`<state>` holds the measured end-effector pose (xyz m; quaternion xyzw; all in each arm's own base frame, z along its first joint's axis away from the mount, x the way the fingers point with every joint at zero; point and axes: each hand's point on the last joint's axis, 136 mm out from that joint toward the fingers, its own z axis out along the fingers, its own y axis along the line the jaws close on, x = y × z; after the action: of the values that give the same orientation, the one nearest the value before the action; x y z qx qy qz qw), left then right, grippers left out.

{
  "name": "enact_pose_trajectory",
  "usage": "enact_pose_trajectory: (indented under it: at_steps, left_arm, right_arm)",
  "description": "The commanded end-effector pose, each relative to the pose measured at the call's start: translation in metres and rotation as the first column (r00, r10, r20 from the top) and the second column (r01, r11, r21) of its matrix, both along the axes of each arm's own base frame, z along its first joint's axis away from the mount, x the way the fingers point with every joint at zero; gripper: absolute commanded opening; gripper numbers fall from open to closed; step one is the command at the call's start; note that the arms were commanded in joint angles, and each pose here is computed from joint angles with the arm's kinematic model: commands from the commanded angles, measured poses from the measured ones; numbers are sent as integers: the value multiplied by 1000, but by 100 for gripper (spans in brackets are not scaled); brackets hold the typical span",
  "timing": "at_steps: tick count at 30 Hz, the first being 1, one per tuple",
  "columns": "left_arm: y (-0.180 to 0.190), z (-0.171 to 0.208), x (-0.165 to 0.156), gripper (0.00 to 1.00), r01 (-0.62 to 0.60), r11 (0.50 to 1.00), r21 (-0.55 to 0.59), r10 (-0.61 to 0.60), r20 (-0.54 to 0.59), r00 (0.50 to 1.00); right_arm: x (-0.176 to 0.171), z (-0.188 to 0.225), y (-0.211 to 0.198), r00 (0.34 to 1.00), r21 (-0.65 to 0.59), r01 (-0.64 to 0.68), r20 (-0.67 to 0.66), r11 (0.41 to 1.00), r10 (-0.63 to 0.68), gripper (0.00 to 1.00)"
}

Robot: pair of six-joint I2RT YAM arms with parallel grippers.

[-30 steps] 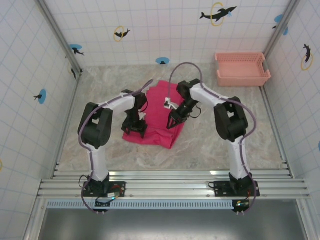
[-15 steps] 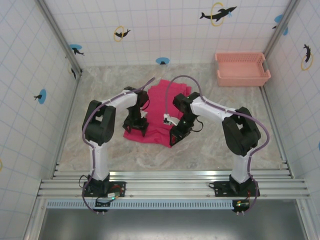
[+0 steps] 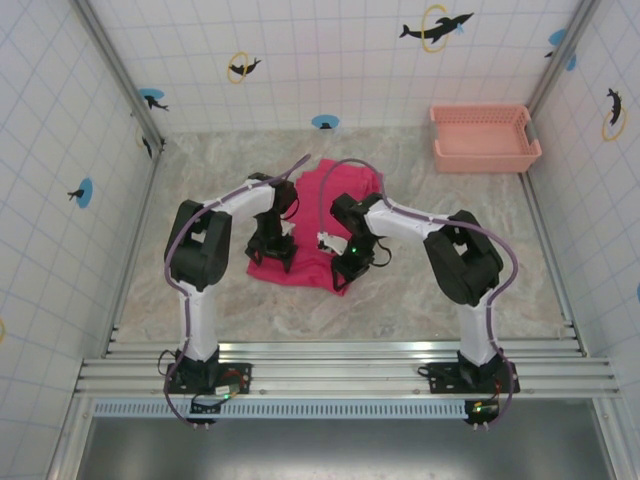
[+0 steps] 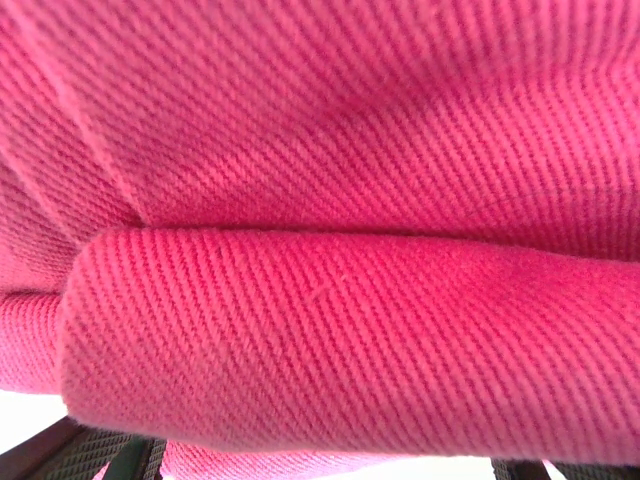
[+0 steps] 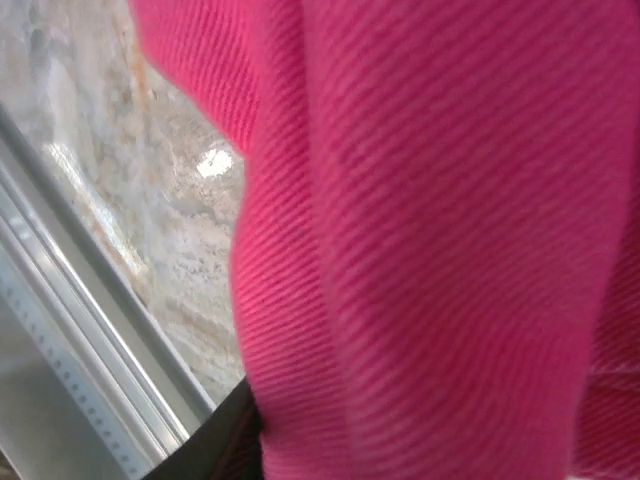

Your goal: Roll up the long pants

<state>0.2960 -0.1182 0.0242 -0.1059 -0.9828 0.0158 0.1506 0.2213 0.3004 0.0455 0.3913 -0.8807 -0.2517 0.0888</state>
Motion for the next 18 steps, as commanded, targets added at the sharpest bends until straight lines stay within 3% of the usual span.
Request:
enact_pose_trajectory:
  at_steps: [1,10,18]
  left_arm:
    - [-3,-9,9,81,22,1000,-5,-22,23,999]
    - [5,-8,6,83,55,998,26,-55,11,998]
    - [14,-17,3,83,92,993,75,-91,-19,996]
  right_arm:
    - [26,3,2,996,5,29,86,1000,-29,11]
    - [48,7,-70,986,-210,14,165,978,21,9]
    - [49,9,-82,994,-274,-52,73,960,75,11]
